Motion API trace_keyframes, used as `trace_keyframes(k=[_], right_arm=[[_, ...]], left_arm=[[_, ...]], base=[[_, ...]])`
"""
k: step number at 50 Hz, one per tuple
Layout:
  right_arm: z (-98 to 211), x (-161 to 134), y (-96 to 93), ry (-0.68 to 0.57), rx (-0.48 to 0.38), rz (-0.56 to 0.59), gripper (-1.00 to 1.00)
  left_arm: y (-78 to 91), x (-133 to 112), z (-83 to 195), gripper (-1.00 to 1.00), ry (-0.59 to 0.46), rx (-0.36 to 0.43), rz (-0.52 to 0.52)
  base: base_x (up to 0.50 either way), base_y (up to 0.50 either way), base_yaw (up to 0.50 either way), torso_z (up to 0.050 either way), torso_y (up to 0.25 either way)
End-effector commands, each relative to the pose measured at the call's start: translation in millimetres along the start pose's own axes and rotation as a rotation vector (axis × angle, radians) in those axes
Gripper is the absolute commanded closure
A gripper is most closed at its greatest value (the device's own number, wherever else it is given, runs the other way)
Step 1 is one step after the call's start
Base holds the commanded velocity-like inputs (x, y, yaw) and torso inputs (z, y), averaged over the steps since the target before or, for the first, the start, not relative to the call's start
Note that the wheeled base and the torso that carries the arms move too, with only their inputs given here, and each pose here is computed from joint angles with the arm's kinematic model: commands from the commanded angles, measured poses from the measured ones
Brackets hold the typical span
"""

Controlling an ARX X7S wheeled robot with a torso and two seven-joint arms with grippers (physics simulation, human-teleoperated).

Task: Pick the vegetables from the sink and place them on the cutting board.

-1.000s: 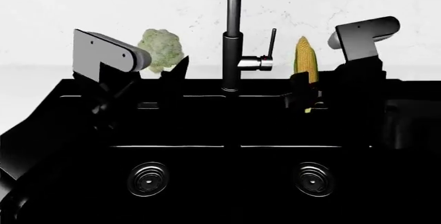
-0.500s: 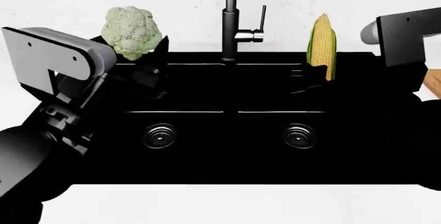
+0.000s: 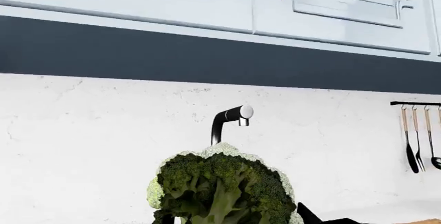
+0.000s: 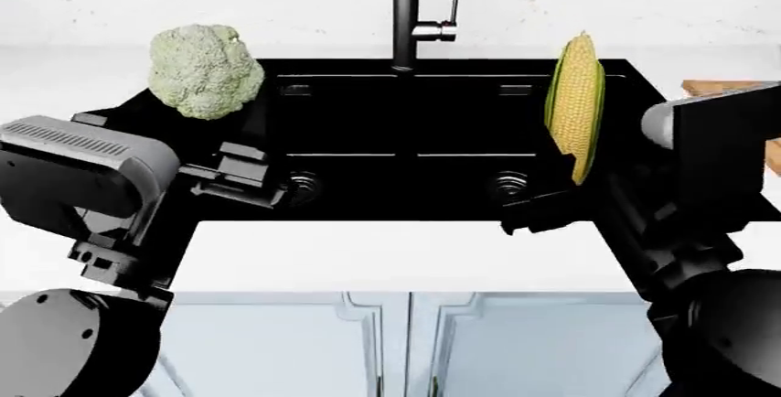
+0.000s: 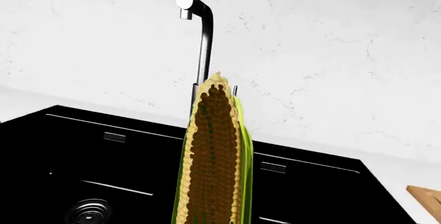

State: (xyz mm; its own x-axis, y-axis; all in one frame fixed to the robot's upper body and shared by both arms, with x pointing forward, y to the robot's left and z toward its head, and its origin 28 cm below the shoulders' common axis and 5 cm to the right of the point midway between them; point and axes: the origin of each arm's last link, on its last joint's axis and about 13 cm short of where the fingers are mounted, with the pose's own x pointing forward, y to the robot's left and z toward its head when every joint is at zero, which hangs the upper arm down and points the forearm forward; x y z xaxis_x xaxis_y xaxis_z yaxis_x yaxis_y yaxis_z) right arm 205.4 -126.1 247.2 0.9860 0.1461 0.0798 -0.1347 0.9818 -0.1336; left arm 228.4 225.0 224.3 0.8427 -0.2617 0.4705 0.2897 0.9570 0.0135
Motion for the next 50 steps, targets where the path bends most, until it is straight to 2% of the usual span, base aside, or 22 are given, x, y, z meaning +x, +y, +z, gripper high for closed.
trace_keyframes(k=[1,5,14,50], right_arm=[[-40.4,-11.4,14.8,-0.147,-0.036,-0.034,1.00],[-52.1,-5.6,19.2,-0.156,-0.016,-0.023,1.00],[-51.1,-10.0,18.4,-0.190,0.033,-0.013,1.00],[-50.4,-9.5,18.1,-0.188,0.054,-0.009,1.00]], left_arm=[[-2.8,-14.4,-17.3,1.00,-0.118,-0.022,0.087],[-5.0,-16.3,-22.9,1.00,-0.121,-0.005,0.098],[-9.8,-20.7,-21.4,1.00,-0.135,-0.007,0.103],[-12.4,-20.6,-23.0,1.00,-0.121,-0.016,0.086]], base=[[0.00,0.00,0.00,0.000,0.000],[-0.04,-0.32,0.00,0.000,0.000],[-0.08,-0.50,0.00,0.000,0.000],[0.03,-0.50,0.00,0.000,0.000]])
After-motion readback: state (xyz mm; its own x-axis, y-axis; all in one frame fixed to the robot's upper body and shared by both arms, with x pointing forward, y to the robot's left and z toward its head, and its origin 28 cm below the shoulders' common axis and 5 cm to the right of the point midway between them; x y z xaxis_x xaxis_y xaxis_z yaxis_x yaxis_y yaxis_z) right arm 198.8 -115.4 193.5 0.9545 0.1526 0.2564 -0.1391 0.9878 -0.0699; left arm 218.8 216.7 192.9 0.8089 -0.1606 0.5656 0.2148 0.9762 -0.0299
